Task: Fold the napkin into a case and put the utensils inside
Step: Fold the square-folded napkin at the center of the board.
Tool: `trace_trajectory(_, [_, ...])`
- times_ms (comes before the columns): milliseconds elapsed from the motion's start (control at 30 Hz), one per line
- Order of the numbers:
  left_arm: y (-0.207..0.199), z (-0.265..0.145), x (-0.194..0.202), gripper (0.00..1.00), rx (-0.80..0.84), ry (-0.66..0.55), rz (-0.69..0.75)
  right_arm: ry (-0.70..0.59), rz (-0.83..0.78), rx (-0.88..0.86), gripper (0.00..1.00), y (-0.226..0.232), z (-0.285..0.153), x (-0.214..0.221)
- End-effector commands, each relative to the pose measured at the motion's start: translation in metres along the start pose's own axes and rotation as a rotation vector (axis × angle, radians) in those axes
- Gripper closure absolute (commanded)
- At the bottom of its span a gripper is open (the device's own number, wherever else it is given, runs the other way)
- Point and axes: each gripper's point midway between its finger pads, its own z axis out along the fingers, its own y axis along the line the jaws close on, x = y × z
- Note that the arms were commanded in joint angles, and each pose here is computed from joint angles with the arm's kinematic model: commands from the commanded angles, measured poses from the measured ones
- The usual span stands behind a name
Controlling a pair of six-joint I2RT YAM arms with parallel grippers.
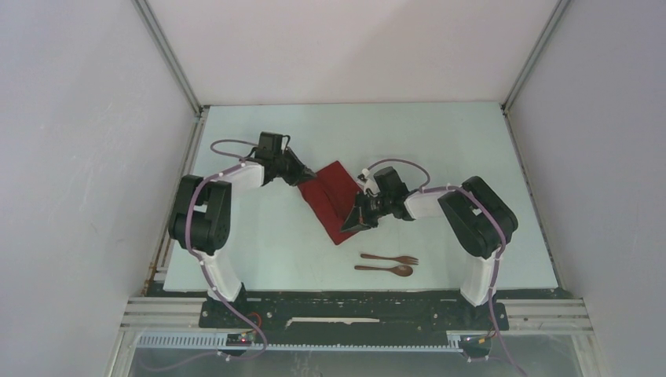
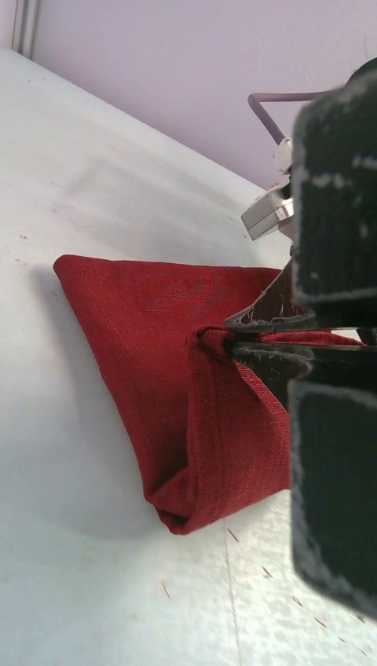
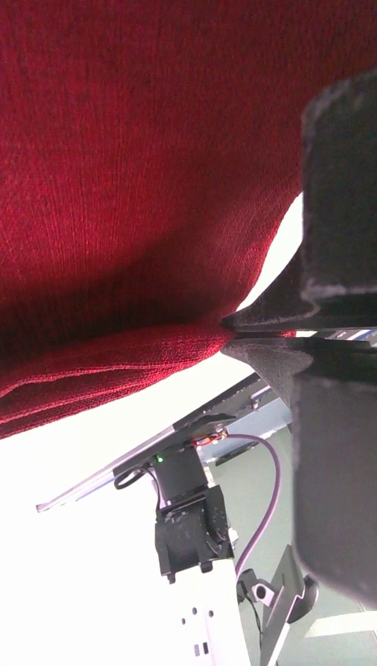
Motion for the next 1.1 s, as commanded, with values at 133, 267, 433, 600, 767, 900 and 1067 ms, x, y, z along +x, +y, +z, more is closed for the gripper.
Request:
trace_trajectory(133, [-0.014, 0.017, -0.011, 0.98, -0.007, -0.018, 0.022, -0.028, -0.028, 0.016, 1.00, -0.007, -0.013, -0.007])
trace_trajectory(267, [-0.010, 0.021, -0.013, 0.99, -0.026, -0.018, 0.021, -0.031, -0.028, 0.005, 1.00, -0.009, -0.016, -0.011])
trace_trajectory(433, [-0.002, 0.026, -0.014, 1.00, -0.050, -0.019, 0.013, -0.004, -0.016, 0.005, 1.00, -0.017, -0.015, -0.011])
trace_trajectory(600, [0.000, 0.031, -0.015, 1.00, -0.056, -0.017, 0.014, 0.014, -0.020, 0.006, 1.00, -0.022, -0.011, -0.011])
trace_trajectory(767, [0.001, 0.039, -0.016, 1.00, -0.056, 0.000, 0.013, 0.006, -0.024, 0.013, 1.00, -0.024, -0.011, -0.013])
trace_trajectory(900, [0.004, 0.043, -0.015, 1.00, -0.062, 0.009, 0.015, 0.001, -0.039, 0.064, 0.92, -0.024, -0.017, -0.014])
trace_trajectory(1067, [0.005, 0.044, -0.014, 1.00, -0.062, 0.016, 0.017, -0.022, -0.138, 0.252, 0.57, -0.022, -0.054, -0.011])
